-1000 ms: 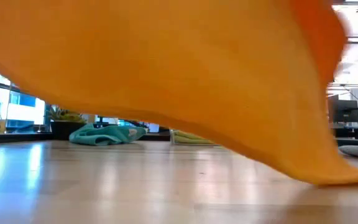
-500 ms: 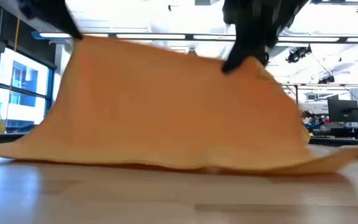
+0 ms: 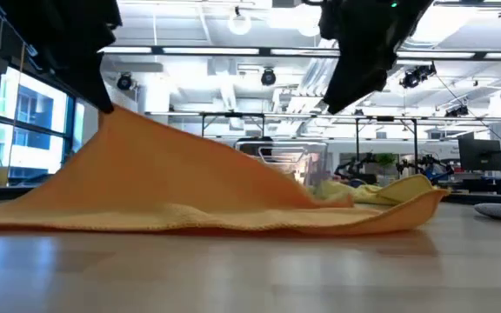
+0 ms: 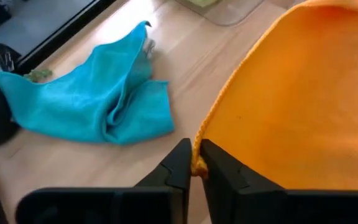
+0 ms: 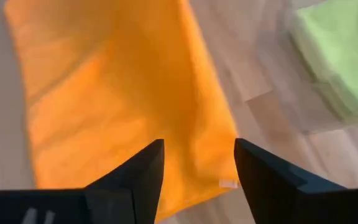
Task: Fold microfiber towels
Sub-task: Fold the orange microfiber cloth
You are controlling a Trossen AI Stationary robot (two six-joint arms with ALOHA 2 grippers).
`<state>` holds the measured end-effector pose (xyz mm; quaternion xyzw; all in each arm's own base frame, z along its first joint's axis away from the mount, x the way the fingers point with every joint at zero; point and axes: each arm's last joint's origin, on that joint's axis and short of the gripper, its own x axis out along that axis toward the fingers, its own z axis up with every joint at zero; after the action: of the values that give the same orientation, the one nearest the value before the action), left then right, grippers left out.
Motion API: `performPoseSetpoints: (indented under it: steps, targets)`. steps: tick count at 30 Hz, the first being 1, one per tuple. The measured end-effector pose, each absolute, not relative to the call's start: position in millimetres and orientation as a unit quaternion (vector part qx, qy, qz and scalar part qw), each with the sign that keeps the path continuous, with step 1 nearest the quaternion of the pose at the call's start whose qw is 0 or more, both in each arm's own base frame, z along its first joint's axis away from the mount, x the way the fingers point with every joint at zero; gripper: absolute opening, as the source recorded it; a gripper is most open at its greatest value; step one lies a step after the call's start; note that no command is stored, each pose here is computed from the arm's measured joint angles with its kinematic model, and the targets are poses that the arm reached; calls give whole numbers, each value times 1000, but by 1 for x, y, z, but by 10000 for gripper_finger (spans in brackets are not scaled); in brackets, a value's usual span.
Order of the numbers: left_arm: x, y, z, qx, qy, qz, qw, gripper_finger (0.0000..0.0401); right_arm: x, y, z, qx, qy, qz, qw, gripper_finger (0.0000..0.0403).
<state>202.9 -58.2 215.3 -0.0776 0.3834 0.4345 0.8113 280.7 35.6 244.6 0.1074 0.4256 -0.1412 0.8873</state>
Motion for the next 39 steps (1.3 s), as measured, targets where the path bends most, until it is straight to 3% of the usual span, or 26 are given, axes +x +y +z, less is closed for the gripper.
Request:
performPoseSetpoints:
  steps: [4, 9, 12, 18, 25, 34, 39]
  targets:
    - [205, -59, 219, -67, 401, 417, 813, 71, 278, 58, 231, 98, 417, -100, 898, 151]
    - [203, -58, 231, -45, 418, 401, 814, 115, 269, 76, 206, 129, 390, -77, 908, 55]
    - [198, -58, 236, -48, 441, 372, 815, 121, 265, 86, 186, 151, 366, -60, 916, 9]
    - [199, -78, 235, -43, 474, 279, 834, 78, 267, 100, 146, 174, 381, -57, 906, 21]
    - [206, -102, 225, -36, 475, 226, 850, 6, 276, 111, 118, 154, 446, -53, 880, 2]
    - [207, -114, 214, -3, 490, 211, 846, 1, 248, 103, 132, 120, 534, -91, 832, 0]
    - [226, -110, 201, 29, 491, 205, 847, 0, 233, 89, 162, 128, 505, -151, 840, 0]
